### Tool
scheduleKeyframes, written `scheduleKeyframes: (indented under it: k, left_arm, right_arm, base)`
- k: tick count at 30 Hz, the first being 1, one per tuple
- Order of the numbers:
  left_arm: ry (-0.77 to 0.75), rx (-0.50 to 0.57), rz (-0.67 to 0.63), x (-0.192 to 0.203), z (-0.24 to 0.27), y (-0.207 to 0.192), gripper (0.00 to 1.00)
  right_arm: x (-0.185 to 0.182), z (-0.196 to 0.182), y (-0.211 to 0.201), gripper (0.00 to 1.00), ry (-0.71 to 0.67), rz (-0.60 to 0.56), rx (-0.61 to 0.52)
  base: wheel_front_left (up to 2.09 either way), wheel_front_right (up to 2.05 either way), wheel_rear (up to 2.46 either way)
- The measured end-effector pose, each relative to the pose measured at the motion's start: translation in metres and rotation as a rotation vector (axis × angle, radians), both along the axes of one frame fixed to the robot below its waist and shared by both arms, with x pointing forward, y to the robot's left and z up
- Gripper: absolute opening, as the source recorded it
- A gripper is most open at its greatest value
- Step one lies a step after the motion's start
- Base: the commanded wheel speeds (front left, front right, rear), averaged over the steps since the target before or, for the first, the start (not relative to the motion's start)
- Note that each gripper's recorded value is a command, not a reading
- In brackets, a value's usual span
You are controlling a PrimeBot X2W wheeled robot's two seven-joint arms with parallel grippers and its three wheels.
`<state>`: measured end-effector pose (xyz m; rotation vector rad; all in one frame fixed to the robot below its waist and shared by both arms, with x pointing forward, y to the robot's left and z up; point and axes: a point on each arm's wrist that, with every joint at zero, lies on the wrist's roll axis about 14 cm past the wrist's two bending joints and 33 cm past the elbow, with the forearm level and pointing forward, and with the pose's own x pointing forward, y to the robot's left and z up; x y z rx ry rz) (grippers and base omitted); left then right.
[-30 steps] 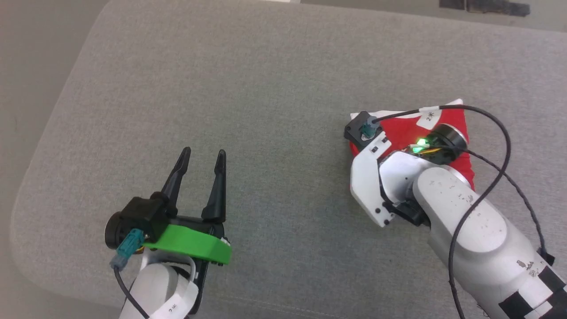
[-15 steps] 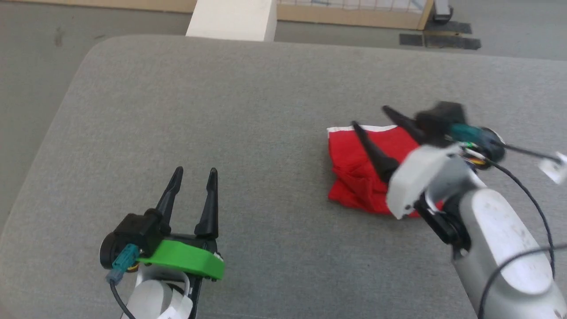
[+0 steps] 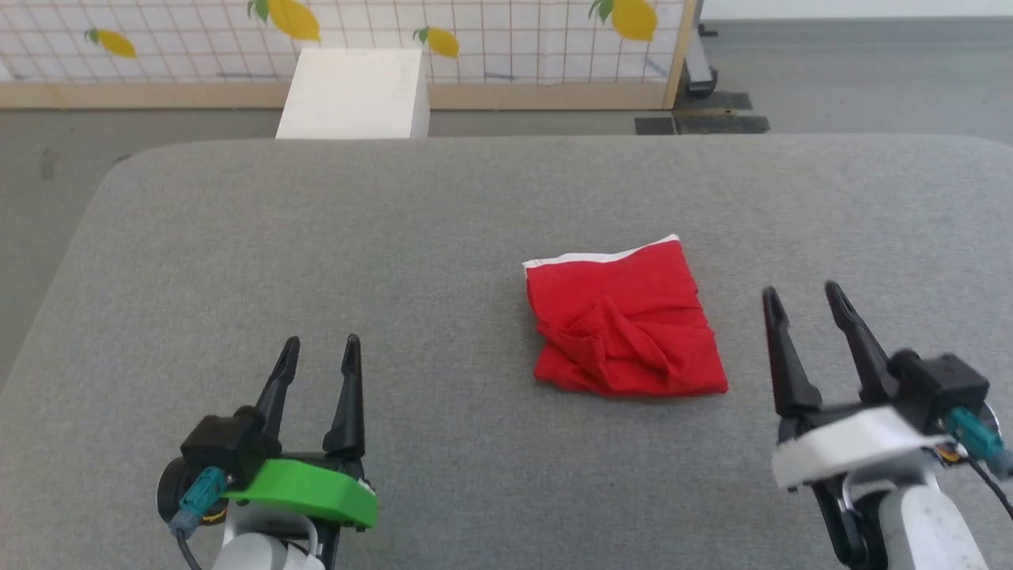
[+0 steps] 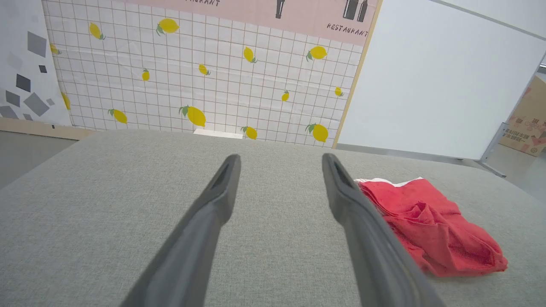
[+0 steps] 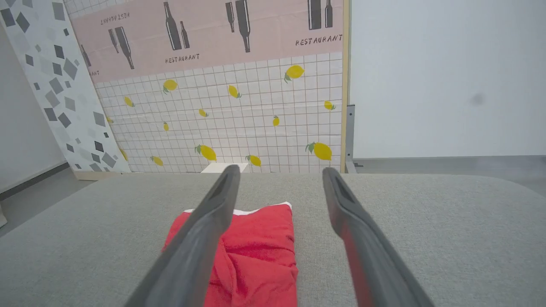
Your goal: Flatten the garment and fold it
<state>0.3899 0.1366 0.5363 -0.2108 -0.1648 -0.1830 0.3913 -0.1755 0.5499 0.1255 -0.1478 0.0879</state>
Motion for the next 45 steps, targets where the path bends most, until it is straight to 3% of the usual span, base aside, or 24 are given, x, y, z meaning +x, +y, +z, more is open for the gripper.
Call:
scheduleKeyframes:
  k: [12,37,40,45]
  left_arm:
    - [0.005,0.002,-0.027,-0.01,-0.001,-0.009,1.0]
    - [0.031,0.002,-0.018,-0.01,-0.01,-0.006,1.0]
    - [0.036,0.001,-0.018,-0.009,-0.012,-0.006,1.0]
    - [0.049,0.002,-0.017,-0.005,-0.017,-0.006,1.0]
  right_arm:
    - [-0.042,-0.027,-0.027,1.0,0.032,-0.09,-0.07]
    - [-0.044,-0.038,-0.033,1.0,0.061,-0.107,-0.11]
    - [-0.041,-0.048,-0.036,1.0,0.125,-0.116,0.01]
    - [-0.009,-0.059,-0.036,1.0,0.287,-0.076,0.44]
  base:
    - [0.0,0.0,0.0]
    - [0.0,0.0,0.0]
    - [0.0,0.0,0.0]
    - [0.0,0.0,0.0]
